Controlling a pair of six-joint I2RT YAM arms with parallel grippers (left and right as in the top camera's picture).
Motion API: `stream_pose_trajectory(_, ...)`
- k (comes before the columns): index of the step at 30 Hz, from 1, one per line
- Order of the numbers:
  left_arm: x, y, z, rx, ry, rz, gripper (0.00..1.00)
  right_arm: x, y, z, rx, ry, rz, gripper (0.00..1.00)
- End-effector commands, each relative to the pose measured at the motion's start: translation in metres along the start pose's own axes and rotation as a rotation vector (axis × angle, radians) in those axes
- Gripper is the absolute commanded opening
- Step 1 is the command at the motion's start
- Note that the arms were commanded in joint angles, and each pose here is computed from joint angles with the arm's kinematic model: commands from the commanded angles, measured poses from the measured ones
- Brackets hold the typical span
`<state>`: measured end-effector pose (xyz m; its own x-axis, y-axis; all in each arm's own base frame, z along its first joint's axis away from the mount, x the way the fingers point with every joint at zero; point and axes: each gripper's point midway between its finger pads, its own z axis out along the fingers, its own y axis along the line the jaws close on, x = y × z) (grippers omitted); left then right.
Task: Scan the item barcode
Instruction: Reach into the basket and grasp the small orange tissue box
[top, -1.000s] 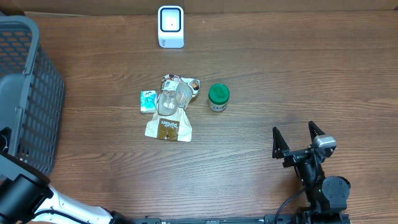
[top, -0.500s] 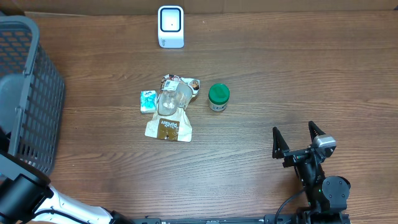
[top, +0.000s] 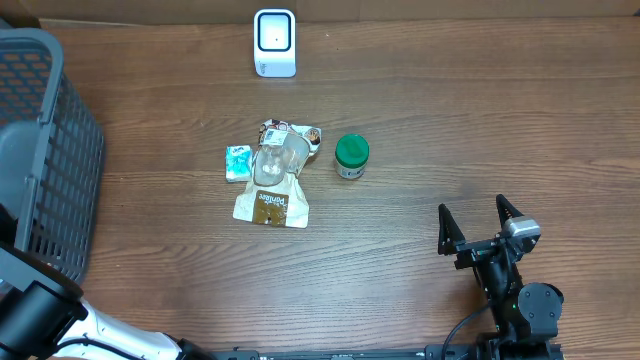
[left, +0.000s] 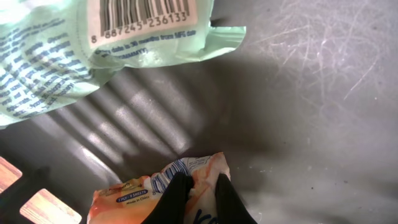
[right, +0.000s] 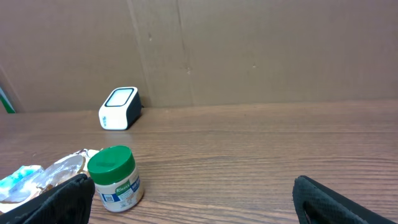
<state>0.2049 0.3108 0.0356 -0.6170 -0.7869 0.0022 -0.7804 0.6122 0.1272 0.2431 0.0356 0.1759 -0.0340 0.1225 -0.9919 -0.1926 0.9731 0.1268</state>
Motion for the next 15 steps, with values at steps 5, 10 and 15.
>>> stream_pose_trajectory(5, -0.006, 0.001, -0.011, 0.007, 0.018, -0.094, 0.04, 0.003, -0.001, 0.0, 0.001, -0.001, -0.001, 1.0)
stream_pose_trajectory(10, -0.046, -0.002, -0.07, 0.044, -0.114, -0.137, 0.04, 0.003, -0.001, 0.0, 0.001, -0.001, -0.001, 1.0)
stream_pose_trajectory(15, -0.071, -0.014, -0.125, 0.071, -0.237, -0.131, 0.04, 0.003, -0.001, 0.0, 0.001, -0.001, -0.001, 1.0)
